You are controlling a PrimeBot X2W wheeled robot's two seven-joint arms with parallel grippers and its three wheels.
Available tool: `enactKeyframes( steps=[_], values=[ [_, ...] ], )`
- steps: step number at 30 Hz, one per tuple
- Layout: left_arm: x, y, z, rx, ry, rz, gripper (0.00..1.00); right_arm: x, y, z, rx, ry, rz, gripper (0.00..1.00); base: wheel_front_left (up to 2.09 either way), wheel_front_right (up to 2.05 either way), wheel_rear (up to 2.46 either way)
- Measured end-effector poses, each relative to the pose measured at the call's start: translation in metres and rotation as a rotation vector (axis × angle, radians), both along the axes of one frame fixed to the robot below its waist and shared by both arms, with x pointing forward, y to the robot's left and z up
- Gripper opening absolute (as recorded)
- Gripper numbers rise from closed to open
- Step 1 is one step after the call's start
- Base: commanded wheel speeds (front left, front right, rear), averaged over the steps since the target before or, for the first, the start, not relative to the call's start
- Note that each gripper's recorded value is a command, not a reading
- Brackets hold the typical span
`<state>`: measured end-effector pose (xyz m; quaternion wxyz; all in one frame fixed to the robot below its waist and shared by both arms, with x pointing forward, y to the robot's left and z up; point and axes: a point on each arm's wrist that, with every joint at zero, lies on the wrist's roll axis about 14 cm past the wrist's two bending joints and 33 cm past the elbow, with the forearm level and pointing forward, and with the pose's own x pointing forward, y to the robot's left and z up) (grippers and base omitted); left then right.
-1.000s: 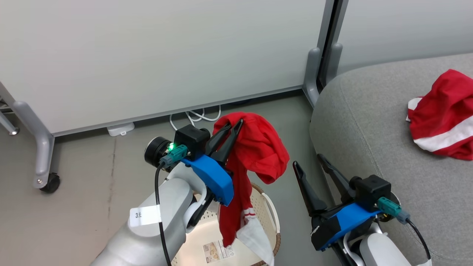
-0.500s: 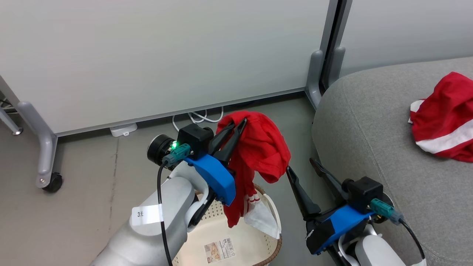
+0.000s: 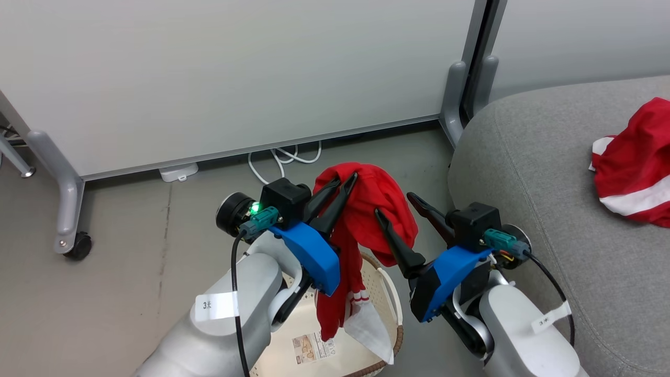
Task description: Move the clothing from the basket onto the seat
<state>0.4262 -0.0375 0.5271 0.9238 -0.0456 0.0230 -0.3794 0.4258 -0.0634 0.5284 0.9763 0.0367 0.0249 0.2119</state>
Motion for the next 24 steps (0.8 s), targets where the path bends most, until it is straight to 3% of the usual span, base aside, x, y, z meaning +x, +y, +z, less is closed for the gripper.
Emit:
enactKeyframes(
  steps=[16,17,18,24],
  values=[
    [-0.005,-0.004,0.004,-0.006,-0.001,-0.02,0.0,0.016,0.015,-0.043,-0.109,0.155,0.063,1.0,0.0,0.0,0.0],
    [-0.006,-0.005,0.005,-0.004,-0.004,-0.022,0.0,0.015,0.016,-0.044,-0.109,0.162,0.067,0.38,0.0,0.0,0.0],
    [-0.006,-0.005,0.006,-0.003,-0.006,-0.023,0.0,0.014,0.017,-0.045,-0.11,0.167,0.069,0.0,0.0,0.0,0.0],
    [-0.01,-0.006,0.008,0.0,-0.012,-0.03,0.0,0.014,0.018,-0.043,-0.094,0.16,0.071,0.0,0.0,0.0,0.0]
  ],
)
